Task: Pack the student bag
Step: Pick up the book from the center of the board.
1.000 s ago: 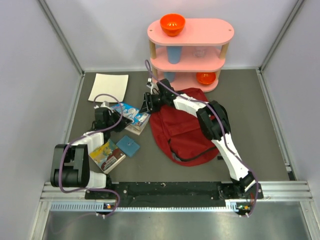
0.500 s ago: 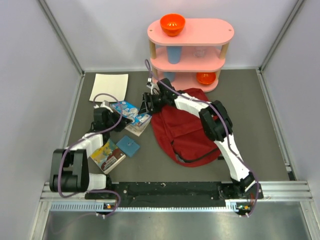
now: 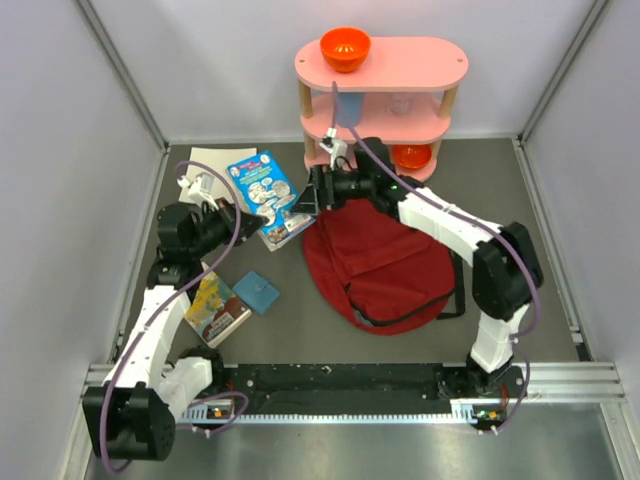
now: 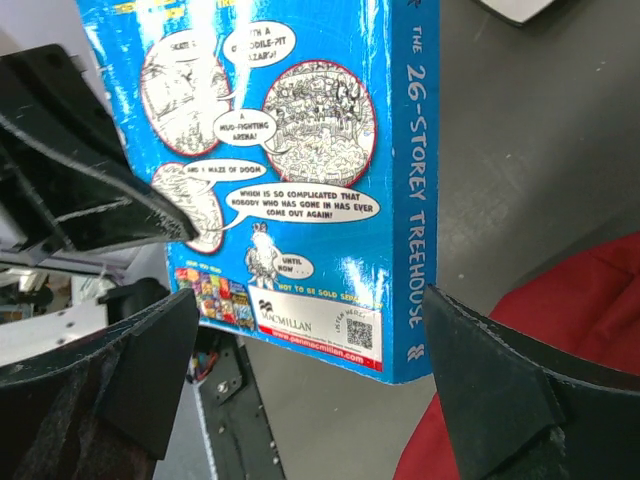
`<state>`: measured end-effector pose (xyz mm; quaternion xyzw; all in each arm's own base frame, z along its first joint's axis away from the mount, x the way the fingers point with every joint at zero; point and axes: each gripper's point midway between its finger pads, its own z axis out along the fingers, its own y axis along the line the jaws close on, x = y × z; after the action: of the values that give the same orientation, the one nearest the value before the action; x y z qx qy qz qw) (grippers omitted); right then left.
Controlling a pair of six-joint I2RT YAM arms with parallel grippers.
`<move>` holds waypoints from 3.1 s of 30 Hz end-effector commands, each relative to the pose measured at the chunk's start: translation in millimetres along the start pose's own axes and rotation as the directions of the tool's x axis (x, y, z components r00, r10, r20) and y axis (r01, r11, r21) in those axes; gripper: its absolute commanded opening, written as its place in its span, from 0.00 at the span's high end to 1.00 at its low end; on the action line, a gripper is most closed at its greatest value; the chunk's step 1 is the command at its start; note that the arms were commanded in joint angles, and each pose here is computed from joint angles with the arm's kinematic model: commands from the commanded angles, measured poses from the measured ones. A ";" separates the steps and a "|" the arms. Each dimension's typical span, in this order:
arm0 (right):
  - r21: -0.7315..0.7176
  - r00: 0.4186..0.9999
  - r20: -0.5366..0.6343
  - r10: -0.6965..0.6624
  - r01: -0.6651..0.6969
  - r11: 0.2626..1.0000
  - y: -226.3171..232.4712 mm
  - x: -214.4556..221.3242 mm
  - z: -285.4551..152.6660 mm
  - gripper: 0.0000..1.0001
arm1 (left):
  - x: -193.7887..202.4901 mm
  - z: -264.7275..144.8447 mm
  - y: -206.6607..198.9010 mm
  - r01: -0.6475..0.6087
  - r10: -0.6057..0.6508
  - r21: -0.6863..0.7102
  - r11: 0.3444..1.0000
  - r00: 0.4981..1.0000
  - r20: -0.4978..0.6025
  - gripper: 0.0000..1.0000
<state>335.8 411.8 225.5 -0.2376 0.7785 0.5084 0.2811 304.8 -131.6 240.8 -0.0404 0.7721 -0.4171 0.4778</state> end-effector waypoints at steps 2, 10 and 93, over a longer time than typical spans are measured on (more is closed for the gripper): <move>-0.203 0.999 0.045 -0.018 0.027 0.979 57.3 -1.8 -44.9 0.08 | -19.5 -20.6 -71.9 -0.205 0.198 0.287 0.936 0.979 0.054 1.00; 0.018 0.986 0.166 0.022 -0.026 1.000 36.7 13.9 -94.4 0.06 | 5.9 -20.7 -107.2 -0.132 0.181 0.511 0.849 0.982 -0.046 1.00; -0.296 0.905 0.420 0.069 0.064 0.953 146.1 10.6 -219.2 1.00 | 19.0 46.3 -178.8 -0.010 -0.005 0.577 0.816 1.000 0.023 0.01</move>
<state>221.9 261.9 300.3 -0.0800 0.7146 0.5938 0.3612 275.2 -282.1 283.1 0.0759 0.6879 -0.5685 0.4448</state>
